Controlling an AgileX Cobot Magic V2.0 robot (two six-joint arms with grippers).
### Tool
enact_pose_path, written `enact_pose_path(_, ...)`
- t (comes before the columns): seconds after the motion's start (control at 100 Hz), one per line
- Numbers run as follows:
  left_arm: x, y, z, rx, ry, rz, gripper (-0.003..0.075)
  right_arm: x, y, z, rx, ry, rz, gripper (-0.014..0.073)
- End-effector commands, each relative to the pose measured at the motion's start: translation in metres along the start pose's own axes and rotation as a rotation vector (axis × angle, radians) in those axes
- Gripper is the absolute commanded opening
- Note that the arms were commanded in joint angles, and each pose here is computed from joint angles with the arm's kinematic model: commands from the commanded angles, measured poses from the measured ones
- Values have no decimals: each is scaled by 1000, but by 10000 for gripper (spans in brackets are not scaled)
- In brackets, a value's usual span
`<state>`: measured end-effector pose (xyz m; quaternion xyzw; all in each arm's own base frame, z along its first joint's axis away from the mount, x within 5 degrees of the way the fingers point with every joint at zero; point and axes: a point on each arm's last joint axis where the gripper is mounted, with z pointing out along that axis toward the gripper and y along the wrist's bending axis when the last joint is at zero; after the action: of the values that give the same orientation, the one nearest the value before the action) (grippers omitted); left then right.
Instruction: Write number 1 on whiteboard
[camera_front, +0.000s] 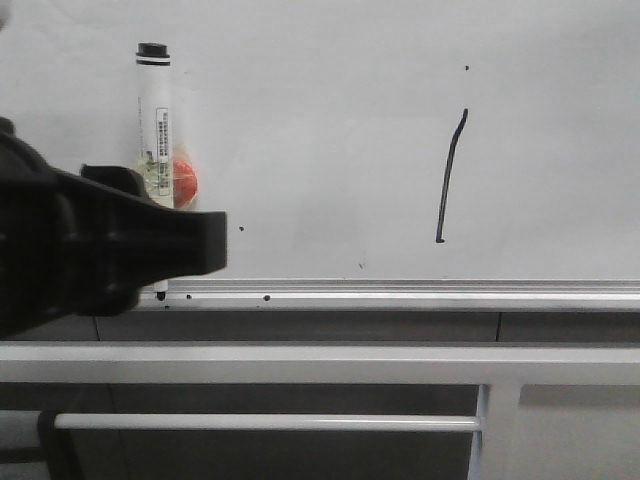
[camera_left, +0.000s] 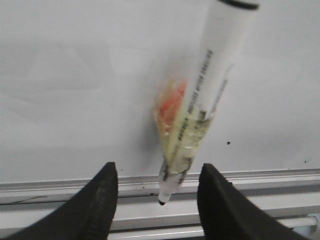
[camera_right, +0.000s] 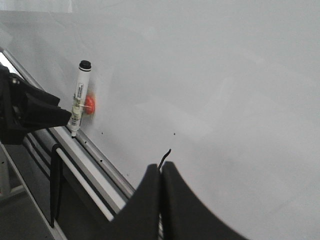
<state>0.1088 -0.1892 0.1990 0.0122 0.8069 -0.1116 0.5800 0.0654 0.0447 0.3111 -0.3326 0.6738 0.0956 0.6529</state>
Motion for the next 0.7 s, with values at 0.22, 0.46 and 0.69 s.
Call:
enact_pose_path(0.22,-34,8,-35,42,-90,64,-20,-14,-5,-6,38,-103,-3,-53)
enact_pose_path(0.46,-56,21,-49,86,-112,115,-20,5,3,-34,39,-227,97,-53)
enact_pose_path(0.69,-70,32,-56,102,-134,165,-20,71,25,-19,38,-222,100,-53)
